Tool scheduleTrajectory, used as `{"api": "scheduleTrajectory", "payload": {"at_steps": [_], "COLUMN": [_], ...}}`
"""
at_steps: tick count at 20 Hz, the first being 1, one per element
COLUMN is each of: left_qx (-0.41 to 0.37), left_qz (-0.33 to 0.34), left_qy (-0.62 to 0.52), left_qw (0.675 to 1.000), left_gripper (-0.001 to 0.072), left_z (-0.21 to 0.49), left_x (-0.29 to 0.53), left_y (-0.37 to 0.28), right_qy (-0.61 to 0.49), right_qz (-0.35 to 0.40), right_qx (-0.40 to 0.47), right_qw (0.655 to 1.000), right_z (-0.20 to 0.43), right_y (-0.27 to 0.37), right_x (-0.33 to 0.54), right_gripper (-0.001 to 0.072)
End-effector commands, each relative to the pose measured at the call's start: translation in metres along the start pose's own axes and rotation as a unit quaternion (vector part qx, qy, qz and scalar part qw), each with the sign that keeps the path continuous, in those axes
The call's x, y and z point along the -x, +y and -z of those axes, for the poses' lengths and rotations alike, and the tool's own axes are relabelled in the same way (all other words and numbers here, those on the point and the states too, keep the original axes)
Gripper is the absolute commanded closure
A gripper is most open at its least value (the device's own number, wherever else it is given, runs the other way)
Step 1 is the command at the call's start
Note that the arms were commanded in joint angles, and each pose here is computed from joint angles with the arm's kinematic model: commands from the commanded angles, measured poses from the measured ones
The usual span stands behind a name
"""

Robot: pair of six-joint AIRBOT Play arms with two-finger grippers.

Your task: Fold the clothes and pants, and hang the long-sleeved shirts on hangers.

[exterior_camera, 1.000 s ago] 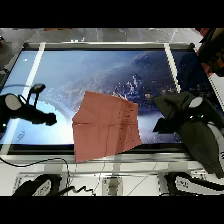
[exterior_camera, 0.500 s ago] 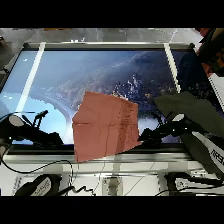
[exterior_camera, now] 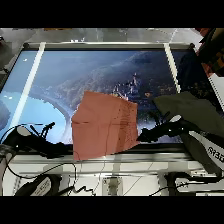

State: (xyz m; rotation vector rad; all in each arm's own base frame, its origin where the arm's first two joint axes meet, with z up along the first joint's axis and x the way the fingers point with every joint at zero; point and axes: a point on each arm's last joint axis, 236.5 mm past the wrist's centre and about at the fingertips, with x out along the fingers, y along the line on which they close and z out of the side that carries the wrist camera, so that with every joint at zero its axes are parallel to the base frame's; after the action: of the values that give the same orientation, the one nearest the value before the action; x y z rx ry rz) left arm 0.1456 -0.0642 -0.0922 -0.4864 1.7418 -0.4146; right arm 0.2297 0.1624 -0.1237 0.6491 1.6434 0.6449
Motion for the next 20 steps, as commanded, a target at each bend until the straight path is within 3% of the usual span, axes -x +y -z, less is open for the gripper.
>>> {"api": "scheduleTrajectory", "payload": {"at_steps": [1, 15, 20], "left_qx": [-0.004, -0.033, -0.040], "left_qz": [0.022, -0.013, 0.021], "left_qy": [-0.012, -0.013, 0.016], "left_qw": [1.000, 0.999, 0.999], "left_gripper": [0.0267, 0.0262, 0.0272], "left_z": [-0.003, -0.023, -0.020], "left_x": [-0.007, -0.030, -0.049], "left_y": [-0.008, -0.001, -0.018], "right_qy": [-0.010, -0.058, -0.060], "right_qz": [-0.012, -0.043, -0.044], "right_qx": [0.013, -0.012, -0.011], "right_qw": [1.000, 0.997, 0.997], "right_z": [-0.005, -0.028, -0.029], "right_y": [0.006, 0.020, 0.021], "right_x": [0.000, 0.002, 0.003], "right_gripper": [0.0691, 0.0692, 0.0691]}}
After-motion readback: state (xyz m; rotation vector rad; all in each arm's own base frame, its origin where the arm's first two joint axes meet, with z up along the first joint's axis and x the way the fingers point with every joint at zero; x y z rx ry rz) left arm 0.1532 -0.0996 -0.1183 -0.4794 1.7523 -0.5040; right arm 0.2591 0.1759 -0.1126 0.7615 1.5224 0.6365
